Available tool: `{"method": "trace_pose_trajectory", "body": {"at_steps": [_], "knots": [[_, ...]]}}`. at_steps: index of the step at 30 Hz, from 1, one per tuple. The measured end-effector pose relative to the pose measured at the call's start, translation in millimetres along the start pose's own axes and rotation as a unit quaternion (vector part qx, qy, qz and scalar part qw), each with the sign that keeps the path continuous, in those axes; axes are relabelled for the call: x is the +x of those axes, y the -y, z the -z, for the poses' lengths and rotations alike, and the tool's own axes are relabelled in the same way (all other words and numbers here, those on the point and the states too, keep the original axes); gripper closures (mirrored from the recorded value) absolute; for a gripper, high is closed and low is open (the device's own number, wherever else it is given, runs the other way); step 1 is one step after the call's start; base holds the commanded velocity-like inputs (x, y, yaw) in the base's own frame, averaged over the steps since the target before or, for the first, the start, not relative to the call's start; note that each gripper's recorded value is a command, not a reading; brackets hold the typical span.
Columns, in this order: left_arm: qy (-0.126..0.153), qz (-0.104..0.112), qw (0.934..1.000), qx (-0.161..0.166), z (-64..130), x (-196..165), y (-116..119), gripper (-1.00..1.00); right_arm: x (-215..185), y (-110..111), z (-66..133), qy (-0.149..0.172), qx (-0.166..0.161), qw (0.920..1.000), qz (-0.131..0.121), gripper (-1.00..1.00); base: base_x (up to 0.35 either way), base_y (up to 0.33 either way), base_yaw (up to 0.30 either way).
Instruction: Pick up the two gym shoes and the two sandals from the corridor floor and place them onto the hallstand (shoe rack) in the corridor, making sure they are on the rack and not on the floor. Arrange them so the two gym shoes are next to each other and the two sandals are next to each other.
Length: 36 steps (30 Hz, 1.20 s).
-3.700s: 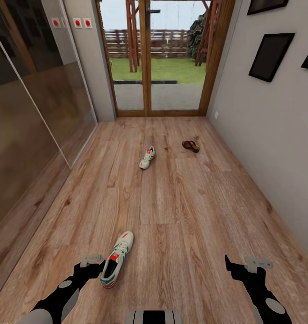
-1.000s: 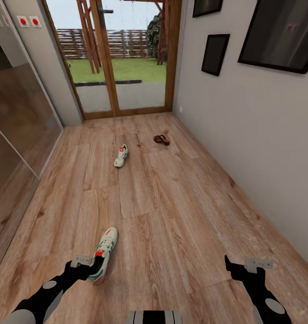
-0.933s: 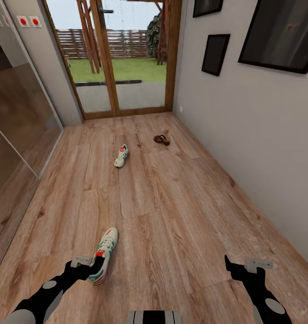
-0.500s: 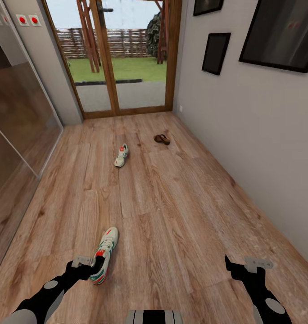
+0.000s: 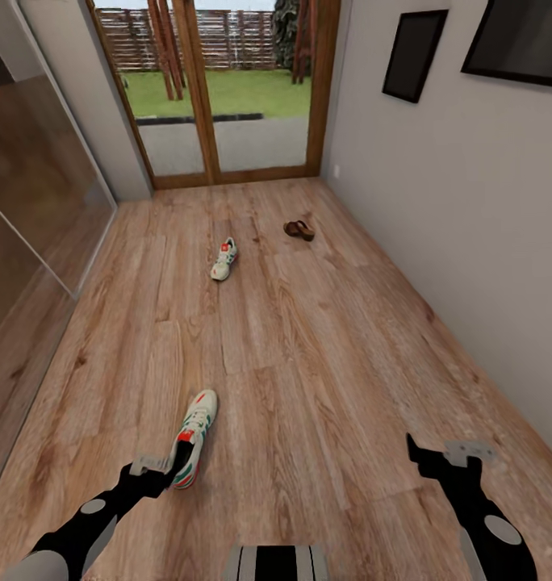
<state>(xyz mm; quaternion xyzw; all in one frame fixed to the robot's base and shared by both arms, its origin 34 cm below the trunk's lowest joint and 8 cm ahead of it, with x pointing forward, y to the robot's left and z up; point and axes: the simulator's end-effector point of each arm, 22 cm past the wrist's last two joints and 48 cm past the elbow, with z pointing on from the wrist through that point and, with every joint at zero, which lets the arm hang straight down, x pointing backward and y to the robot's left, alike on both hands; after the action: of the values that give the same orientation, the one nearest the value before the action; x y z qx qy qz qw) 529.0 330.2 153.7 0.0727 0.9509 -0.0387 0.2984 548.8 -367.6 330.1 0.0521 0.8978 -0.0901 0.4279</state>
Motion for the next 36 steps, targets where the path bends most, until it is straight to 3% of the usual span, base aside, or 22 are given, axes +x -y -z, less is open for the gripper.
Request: {"method": "trace_pose_trajectory", "body": {"at_steps": [7, 17, 36], "knots": [[-0.017, 0.002, 0.9999, 0.001, -7.5, 19, 1, -1.0, -3, -5, -13.8, -0.014, -0.002, 0.9999, 0.0, -1.0, 0.0, 0.0, 0.125], [-0.014, -0.002, 0.9999, 0.006, -17.0, 36, 6, -1.0, 16, -12, -28.0, -0.039, -0.004, 0.9992, 0.0, -1.0, 0.0, 0.0, 0.124], [-0.017, -0.002, 0.9998, 0.006, -19.4, 44, 6, -1.0, 27, -15, -30.6, -0.05, -0.006, 0.9987, 0.003, -1.0, 0.0, 0.0, 0.069]]}}
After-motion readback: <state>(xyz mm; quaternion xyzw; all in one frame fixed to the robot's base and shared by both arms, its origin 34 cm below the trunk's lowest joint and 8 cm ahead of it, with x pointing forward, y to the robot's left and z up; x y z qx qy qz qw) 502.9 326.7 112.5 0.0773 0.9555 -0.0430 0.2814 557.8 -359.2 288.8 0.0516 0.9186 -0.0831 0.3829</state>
